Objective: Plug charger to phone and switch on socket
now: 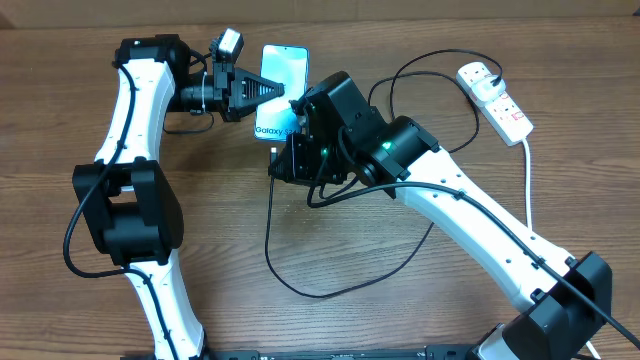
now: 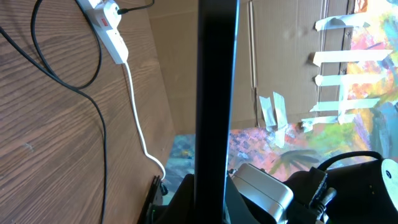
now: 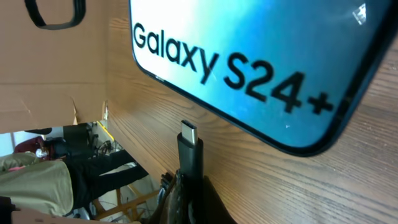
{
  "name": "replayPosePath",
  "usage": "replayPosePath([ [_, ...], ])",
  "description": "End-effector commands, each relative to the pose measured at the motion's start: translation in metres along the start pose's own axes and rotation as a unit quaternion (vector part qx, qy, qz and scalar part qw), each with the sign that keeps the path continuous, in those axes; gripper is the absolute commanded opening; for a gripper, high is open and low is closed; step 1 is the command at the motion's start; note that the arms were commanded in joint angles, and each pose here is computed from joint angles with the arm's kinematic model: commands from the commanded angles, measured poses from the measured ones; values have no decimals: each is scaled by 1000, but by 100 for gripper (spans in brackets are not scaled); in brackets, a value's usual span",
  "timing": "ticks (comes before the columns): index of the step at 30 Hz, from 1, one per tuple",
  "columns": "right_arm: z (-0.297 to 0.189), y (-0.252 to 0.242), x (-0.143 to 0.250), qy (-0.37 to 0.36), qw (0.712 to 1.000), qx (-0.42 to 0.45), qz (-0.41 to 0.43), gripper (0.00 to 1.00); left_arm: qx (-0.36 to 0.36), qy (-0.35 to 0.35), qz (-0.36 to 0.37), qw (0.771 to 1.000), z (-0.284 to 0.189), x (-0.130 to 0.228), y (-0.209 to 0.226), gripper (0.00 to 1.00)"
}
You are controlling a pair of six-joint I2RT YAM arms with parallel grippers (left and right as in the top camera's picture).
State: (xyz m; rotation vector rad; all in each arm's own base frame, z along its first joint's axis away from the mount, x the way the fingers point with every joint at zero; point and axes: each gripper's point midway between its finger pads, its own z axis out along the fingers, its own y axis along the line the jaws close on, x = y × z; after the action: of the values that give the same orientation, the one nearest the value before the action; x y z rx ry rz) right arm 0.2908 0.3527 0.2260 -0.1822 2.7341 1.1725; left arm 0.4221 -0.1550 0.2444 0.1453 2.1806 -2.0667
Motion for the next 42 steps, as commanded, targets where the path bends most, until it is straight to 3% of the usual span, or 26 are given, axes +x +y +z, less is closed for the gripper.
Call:
replayPosePath([
  [1, -11, 15, -8, -15, 1000, -17, -21, 4, 28, -10, 28, 999, -1, -5, -24, 4],
  [42, -15, 9, -19, -34, 999, -12, -31, 4, 28, -10, 27, 999, -1, -5, -24, 4],
])
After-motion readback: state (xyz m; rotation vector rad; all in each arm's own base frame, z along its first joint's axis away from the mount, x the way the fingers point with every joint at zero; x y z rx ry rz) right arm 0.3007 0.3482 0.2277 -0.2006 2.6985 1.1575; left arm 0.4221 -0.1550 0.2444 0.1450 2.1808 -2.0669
